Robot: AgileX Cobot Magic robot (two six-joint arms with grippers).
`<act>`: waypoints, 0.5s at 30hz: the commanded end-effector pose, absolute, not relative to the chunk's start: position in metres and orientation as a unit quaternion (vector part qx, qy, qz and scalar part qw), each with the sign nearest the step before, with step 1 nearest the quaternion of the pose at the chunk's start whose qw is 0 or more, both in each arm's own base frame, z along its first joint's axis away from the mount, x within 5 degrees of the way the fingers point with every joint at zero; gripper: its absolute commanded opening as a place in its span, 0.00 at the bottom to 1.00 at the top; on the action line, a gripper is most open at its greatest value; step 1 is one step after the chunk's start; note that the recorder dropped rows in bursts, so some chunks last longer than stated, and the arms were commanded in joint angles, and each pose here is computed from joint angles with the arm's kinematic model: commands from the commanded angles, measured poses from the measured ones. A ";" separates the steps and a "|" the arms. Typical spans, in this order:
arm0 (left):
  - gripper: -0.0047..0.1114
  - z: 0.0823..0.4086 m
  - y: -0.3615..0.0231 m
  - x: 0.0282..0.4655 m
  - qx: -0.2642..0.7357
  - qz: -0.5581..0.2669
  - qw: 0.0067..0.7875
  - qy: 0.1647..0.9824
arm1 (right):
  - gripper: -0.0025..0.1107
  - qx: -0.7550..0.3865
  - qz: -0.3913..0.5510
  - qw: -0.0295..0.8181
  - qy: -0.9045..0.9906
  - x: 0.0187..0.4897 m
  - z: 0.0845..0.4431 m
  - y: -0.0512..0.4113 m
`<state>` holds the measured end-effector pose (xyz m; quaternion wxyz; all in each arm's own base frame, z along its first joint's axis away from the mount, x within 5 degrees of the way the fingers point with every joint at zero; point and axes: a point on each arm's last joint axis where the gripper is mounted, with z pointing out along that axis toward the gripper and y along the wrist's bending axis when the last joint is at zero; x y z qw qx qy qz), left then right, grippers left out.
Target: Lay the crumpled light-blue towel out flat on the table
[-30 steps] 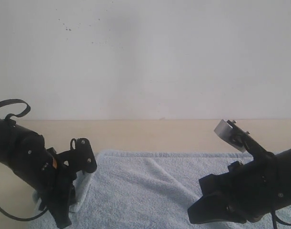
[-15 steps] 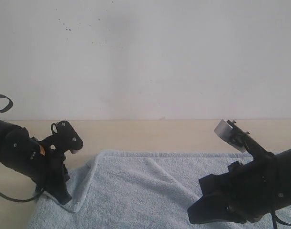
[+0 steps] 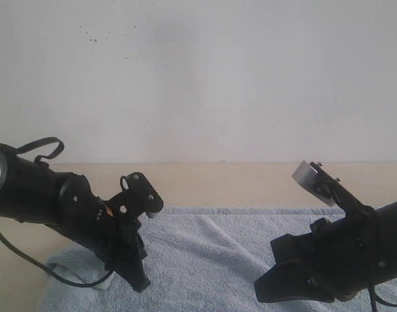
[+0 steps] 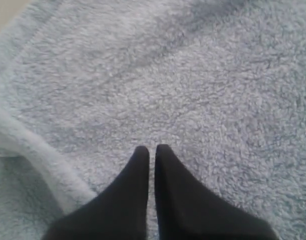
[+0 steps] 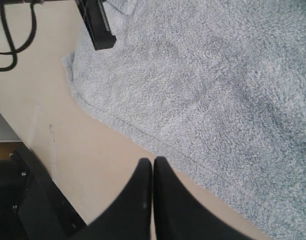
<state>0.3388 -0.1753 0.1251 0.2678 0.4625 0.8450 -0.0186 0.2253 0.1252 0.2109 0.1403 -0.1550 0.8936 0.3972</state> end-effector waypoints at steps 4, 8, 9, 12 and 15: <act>0.07 0.103 -0.167 0.345 0.457 -0.015 0.245 0.855 | 0.02 -0.165 0.398 0.150 0.890 0.226 0.215 0.126; 0.07 0.111 -0.151 0.359 0.383 -0.012 0.288 0.878 | 0.02 -0.166 0.399 0.149 0.889 0.225 0.215 0.126; 0.07 0.114 -0.147 0.362 0.372 -0.010 0.298 0.879 | 0.02 -0.166 0.399 0.149 0.889 0.225 0.215 0.126; 0.07 0.118 -0.133 0.369 0.360 0.003 0.313 0.879 | 0.02 -0.165 0.400 0.148 0.889 0.225 0.215 0.126; 0.07 0.119 -0.116 0.378 0.363 0.027 0.327 0.872 | 0.02 -0.166 0.400 0.149 0.889 0.225 0.215 0.126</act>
